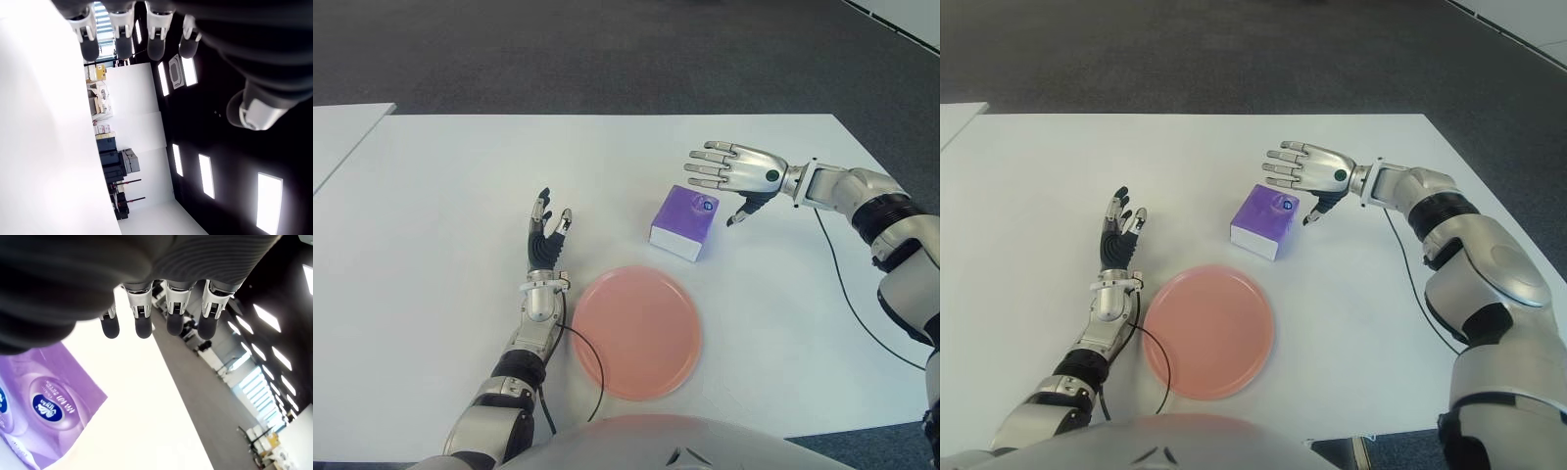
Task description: Put the tissue paper into the plate.
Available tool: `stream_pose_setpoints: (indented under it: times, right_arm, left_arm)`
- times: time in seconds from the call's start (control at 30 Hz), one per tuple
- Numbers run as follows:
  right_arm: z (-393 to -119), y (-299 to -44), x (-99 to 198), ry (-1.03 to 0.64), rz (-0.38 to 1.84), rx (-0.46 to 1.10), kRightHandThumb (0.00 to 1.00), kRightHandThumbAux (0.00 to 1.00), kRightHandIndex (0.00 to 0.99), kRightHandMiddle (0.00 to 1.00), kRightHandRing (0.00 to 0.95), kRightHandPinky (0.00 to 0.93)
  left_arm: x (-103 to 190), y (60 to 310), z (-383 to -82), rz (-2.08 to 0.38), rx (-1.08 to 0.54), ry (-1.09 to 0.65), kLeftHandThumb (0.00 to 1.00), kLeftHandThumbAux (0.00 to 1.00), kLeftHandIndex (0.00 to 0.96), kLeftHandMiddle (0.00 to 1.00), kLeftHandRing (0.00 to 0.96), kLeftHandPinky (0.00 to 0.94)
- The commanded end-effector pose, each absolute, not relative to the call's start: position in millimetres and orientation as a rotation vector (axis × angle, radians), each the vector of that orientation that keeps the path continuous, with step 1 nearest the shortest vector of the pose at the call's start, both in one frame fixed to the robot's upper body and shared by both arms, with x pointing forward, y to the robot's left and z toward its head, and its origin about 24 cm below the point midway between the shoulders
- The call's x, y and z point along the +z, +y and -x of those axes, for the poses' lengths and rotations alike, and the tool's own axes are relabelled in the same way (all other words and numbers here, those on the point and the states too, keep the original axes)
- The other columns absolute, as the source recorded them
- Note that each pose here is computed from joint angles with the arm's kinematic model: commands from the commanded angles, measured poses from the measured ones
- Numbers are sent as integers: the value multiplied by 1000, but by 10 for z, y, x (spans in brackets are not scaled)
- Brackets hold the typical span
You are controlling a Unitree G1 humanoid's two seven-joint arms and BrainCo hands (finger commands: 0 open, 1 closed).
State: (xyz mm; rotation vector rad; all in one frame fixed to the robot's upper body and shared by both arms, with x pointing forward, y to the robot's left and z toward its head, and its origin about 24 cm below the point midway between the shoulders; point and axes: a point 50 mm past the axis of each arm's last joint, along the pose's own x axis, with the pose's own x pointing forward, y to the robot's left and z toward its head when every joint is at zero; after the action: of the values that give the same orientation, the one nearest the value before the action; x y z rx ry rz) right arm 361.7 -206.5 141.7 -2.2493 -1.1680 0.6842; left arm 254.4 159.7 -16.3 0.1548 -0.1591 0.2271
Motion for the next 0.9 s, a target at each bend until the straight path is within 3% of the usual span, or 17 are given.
stream_pose_setpoints:
  times: [0.03, 0.27, 0.9]
  right_arm:
    - [-3600, -2029, 1637, -1149, 2196, 667, 408, 201, 0, 0, 0, 0]
    - [-3474, -1979, 1851, -1118, 2147, 657, 449, 214, 0, 0, 0, 0]
    - [-3385, -1881, 1619, -965, 2110, 770, 509, 230, 0, 0, 0, 0]
  left_arm:
    - [-448, 1609, -2294, -191, 197, -37, 20, 441, 0, 0, 0, 0]
    - [-457, 1610, -2297, -197, 193, -28, 17, 436, 0, 0, 0, 0]
    - [-446, 1605, -2310, -230, 177, -42, 6, 441, 0, 0, 0, 0]
